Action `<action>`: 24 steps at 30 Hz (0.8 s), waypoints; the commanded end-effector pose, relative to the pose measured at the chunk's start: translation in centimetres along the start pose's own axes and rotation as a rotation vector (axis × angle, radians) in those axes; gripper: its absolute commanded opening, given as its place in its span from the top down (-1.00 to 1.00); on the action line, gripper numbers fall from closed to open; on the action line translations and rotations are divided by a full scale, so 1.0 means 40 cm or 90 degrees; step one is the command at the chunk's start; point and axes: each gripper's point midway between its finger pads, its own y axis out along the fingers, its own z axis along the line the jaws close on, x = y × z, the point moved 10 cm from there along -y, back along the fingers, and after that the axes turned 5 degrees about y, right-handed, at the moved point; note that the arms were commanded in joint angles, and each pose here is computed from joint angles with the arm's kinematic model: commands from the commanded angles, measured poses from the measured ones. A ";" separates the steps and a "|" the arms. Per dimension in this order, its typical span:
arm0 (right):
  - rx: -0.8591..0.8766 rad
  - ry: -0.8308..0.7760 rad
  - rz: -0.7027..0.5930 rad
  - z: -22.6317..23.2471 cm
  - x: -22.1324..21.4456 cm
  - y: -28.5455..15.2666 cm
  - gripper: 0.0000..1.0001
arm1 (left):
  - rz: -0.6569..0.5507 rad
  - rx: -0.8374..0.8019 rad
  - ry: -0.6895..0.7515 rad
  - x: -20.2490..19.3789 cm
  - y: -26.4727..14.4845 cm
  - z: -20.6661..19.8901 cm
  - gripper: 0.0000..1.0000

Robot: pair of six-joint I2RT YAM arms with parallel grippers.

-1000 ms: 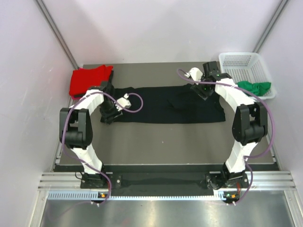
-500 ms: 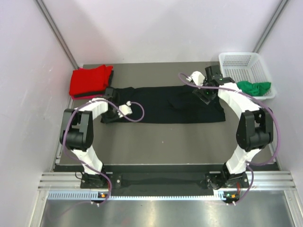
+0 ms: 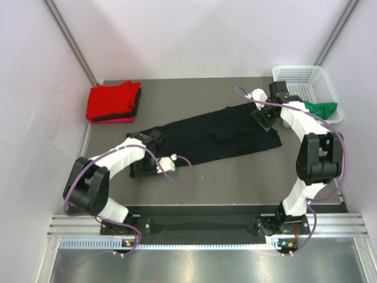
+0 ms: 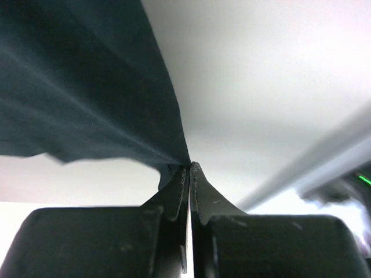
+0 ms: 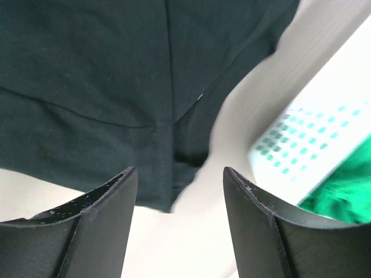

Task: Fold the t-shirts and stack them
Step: Fold the tshirt

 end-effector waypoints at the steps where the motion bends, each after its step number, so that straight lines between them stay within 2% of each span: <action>1: 0.059 0.022 -0.009 0.006 0.006 0.027 -0.23 | 0.072 -0.165 -0.023 -0.047 -0.079 -0.146 1.00; 2: 0.070 0.023 -0.008 0.010 0.004 0.037 -0.24 | 0.056 -0.189 -0.029 -0.047 -0.099 -0.162 1.00; 4: 0.088 0.034 -0.021 0.016 0.006 0.065 -0.25 | 0.080 -0.223 -0.031 -0.061 -0.127 -0.192 1.00; 7: 0.122 0.065 -0.049 0.019 0.030 0.095 -0.27 | 0.065 -0.191 -0.023 -0.055 -0.145 -0.211 1.00; 11: 0.135 0.097 -0.081 -0.011 0.103 0.120 -0.28 | 0.036 -0.223 -0.010 -0.013 -0.149 -0.208 1.00; 17: 0.101 0.103 -0.073 -0.058 0.152 0.151 -0.30 | 0.006 -0.232 0.019 0.033 -0.161 -0.195 1.00; 24: 0.100 0.104 -0.027 -0.069 0.146 0.183 -0.36 | -0.005 -0.224 0.031 0.059 -0.172 -0.182 1.00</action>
